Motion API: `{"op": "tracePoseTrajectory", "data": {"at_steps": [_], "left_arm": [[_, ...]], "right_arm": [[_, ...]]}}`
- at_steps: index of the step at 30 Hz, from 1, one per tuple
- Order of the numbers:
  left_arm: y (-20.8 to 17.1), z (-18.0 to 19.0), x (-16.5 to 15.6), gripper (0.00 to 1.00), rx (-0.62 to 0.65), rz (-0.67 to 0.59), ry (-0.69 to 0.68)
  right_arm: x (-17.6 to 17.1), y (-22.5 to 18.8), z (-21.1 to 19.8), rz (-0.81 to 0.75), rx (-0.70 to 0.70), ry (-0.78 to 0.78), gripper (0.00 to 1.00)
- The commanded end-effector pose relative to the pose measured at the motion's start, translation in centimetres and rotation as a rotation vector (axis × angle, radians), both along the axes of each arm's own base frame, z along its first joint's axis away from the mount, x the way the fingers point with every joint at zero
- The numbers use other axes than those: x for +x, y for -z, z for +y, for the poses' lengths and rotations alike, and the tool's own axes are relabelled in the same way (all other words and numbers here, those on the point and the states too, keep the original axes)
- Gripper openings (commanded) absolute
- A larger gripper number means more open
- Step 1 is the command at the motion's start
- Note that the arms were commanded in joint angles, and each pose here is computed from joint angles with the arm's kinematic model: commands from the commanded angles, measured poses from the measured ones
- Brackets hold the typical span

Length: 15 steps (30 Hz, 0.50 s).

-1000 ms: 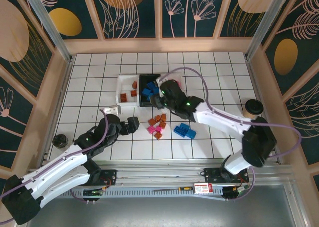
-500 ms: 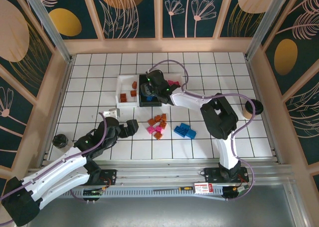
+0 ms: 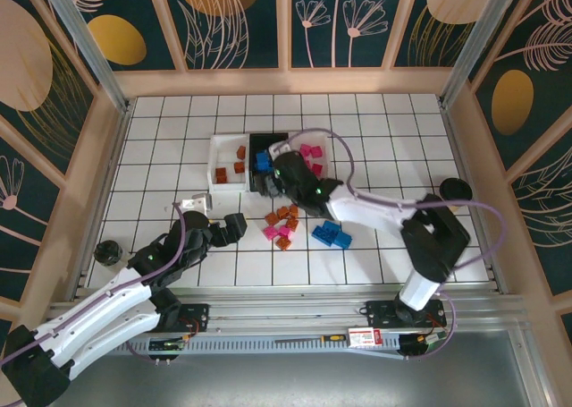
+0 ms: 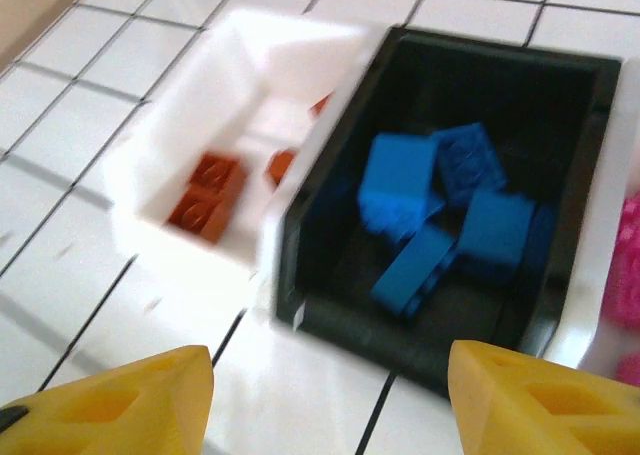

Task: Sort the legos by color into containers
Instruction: Place the lego in the container, then pick up the lego from the bottom-center of the table.

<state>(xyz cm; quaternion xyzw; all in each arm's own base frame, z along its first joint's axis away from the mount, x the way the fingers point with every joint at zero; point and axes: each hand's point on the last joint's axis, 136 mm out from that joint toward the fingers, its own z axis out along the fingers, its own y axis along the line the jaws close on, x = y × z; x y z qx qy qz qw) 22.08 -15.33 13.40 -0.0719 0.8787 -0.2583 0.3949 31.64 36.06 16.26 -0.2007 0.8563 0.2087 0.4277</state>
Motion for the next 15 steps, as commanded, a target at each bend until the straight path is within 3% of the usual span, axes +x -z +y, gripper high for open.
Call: {"op": "tracePoseTrajectory", "data": {"at_steps": [1,7,15], "left_arm": [[-1.3,0.0,0.2,0.99,-0.013,-0.030,-0.002],[-1.4,-0.1,0.3,0.98,-0.016,-0.037,-0.005],[-0.9,0.0,0.3,0.99,-0.013,-0.027,-0.012]], "right_arm": [[-4.3,0.5,-1.5,-0.005,0.000,-0.033,0.64],[-11.0,6.5,-4.7,0.158,-0.059,-0.061,0.66],[-13.7,12.4,-4.7,0.267,-0.176,-0.083,0.67]]}}
